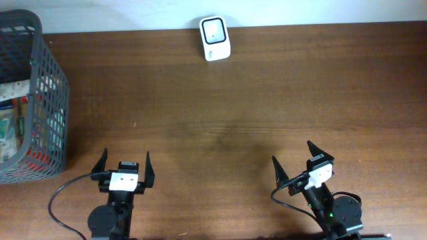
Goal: Scan the item barcode
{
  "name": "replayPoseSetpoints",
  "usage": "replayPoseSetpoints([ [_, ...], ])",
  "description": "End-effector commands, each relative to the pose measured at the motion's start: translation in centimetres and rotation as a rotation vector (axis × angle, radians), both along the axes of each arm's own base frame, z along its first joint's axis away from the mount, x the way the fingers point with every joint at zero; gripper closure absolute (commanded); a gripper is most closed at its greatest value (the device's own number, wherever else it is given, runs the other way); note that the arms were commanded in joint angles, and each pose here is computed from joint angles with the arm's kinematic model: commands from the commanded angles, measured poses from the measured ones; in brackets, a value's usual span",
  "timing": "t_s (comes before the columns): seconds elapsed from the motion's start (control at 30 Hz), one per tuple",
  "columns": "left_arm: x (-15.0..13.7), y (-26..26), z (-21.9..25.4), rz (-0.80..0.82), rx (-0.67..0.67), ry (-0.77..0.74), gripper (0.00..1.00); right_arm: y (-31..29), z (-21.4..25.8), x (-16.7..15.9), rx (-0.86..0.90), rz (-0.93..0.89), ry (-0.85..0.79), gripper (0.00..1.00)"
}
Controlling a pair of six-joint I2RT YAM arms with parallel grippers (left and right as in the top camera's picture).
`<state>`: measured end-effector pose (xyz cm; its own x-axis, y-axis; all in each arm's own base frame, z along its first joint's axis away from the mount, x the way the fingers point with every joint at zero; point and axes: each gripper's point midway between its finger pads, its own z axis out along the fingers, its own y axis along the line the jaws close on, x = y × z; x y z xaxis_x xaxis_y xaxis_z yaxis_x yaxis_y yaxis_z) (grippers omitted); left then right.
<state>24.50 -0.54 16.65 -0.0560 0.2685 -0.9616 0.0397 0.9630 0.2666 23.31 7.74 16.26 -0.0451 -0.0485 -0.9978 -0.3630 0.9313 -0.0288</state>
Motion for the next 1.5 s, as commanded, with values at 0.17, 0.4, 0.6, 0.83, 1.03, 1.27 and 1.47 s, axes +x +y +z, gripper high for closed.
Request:
replayPoseSetpoints([
  [0.17, 0.0, -0.4, 0.2, -0.023, 0.01, -0.01, 0.01, 0.2, -0.3, -0.1, -0.006, 0.011, -0.001, 0.01],
  [0.4, 0.0, -0.4, 0.5, -0.023, 0.002, -0.022, 0.01, 0.2, -0.3, -0.1, -0.006, 0.011, -0.001, 0.01],
  [0.6, 0.0, -0.4, 0.5, -0.022, -0.025, -0.023, 0.01, 0.2, -0.3, -0.1, -0.006, 0.011, -0.001, 0.01],
  [0.83, -0.2, -0.9, 3.9, -0.045, -0.108, -0.041, 0.01, 0.2, -0.3, -0.1, -0.006, 0.011, -0.001, 0.01],
  [1.03, 2.5, -2.3, 9.0, -0.117, -0.115, 0.071, 0.01, 0.2, -0.3, -0.1, -0.006, 0.011, -0.001, 0.01],
  [1.27, 10.2, -4.3, 14.5, -0.195, -0.16, 0.488, 0.01, 0.2, -0.3, -0.1, -0.006, 0.011, -0.001, 0.01],
  [1.47, 14.0, -5.8, 14.1, -0.25, -0.22, 0.78, 0.01, 0.2, -0.3, -0.1, -0.006, 0.011, -0.001, 0.01],
])
